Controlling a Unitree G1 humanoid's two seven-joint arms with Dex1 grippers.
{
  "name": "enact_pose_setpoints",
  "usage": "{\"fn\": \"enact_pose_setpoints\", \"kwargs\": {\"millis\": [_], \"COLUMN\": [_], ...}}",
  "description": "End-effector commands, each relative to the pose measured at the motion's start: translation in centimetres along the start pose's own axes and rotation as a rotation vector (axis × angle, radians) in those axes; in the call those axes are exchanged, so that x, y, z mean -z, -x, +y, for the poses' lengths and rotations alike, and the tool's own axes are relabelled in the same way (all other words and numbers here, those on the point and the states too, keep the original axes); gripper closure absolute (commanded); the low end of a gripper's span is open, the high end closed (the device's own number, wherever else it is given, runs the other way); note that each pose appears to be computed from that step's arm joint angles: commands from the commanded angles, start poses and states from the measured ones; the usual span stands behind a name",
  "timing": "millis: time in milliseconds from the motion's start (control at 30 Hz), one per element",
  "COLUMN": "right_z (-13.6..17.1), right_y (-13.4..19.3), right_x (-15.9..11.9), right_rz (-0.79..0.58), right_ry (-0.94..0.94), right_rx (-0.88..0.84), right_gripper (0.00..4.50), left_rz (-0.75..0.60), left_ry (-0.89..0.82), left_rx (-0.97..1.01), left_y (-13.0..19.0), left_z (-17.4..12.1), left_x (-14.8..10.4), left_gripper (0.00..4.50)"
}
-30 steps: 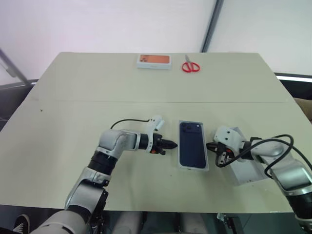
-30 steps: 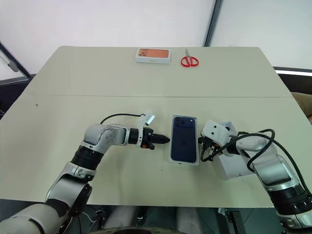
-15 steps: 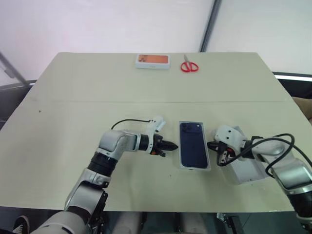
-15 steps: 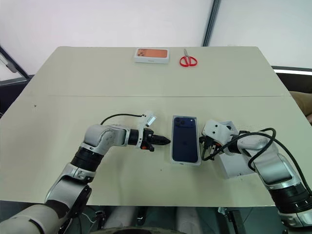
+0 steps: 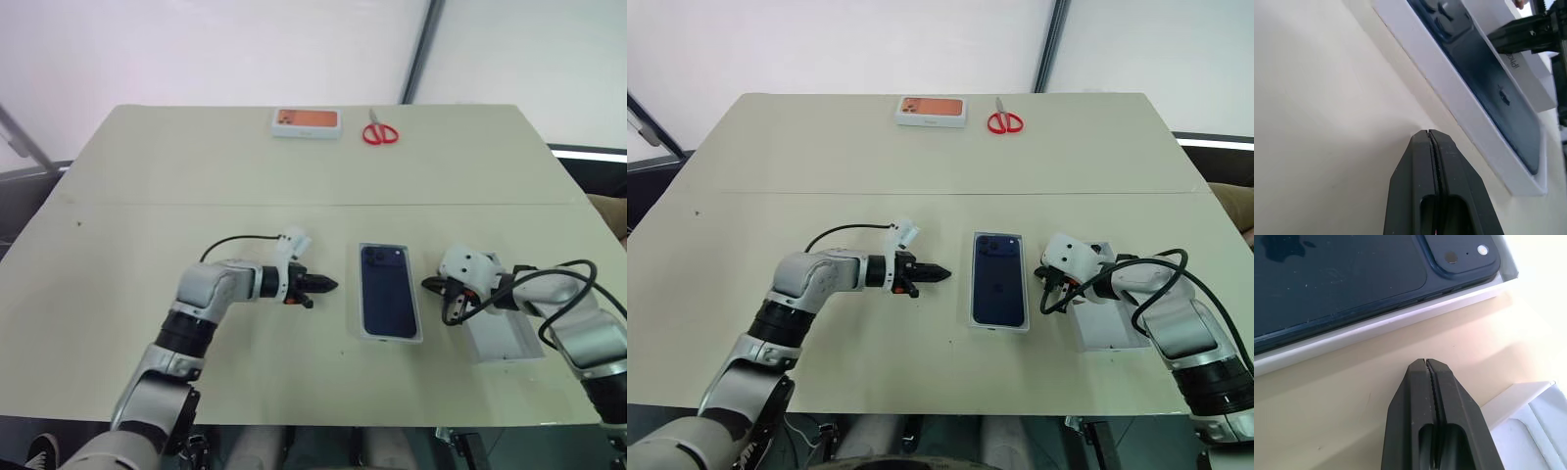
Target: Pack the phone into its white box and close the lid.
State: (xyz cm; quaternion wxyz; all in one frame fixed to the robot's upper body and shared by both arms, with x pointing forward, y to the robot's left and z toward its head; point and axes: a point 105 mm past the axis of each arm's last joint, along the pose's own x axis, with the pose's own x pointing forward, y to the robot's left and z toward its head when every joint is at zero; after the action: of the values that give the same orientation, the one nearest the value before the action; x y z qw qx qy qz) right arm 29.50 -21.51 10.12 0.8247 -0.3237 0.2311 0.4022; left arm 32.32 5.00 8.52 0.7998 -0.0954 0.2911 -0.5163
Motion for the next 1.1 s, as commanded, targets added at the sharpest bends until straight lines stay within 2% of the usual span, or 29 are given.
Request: {"fn": "enact_pose_setpoints", "kwargs": {"millis": [33,167,267,367,500,567,600,667,767,933,1100], "right_z": [-0.6,-1.4,-1.6,-1.6,-1.4,-1.5,-1.5,-2.0,-3.9,-1.9,0.1], "right_y": [1.0,2.2,2.6,3.2,4.5,5.0,5.1,5.4,6.7,6.5,6.2], "right_x": [-0.9,0.8,-0.4,-1.0,-2.0,-2.6,-2.7,-2.6,-2.4,-1.3,-0.3], "right_rz": [-0.028,0.061,-0.009,-0.027,-0.044,-0.061,-0.062,-0.044,-0.025,0.033,0.145], "right_ry": [-0.001,0.029,-0.043,-0.073,-0.085,-0.091,-0.092,-0.092,-0.212,-0.468,-0.567], "right_rx": [0.024,0.049,0.053,0.044,0.028,0.029,0.031,0.061,0.187,0.168,0.193], "right_gripper": [4.5,4.5,4.5,3.66,1.55,0.44,0.04,0.04,0.04,0.04,0.04], "left_rz": [-0.068,-0.122,-0.208,-0.268,-0.302,-0.315,-0.318,-0.31,-0.322,-0.32,-0.315], "left_ry": [-0.086,-0.132,-0.119,-0.151,-0.194,-0.222,-0.228,-0.234,-0.348,-0.521,-0.626], "left_rx": [-0.007,-0.026,0.011,0.029,0.062,0.074,0.075,0.099,0.07,0.083,0.097], "left_y": [1.5,2.9,4.0,5.3,7.4,8.2,8.4,8.7,9.9,11.1,11.1], "left_z": [0.3,1.0,0.5,0.2,-0.1,-0.4,-0.4,-0.8,-0.9,-1.5,-1.9], "left_x": [-1.4,-2.3,-4.0,-5.2,-5.8,-6.0,-6.0,-5.8,-5.3,-4.5,-4.2], "left_gripper": [4.46,4.46,3.58,2.15,0.03,0.0,0.0,0.0,0.0,0.0,0.0]}}
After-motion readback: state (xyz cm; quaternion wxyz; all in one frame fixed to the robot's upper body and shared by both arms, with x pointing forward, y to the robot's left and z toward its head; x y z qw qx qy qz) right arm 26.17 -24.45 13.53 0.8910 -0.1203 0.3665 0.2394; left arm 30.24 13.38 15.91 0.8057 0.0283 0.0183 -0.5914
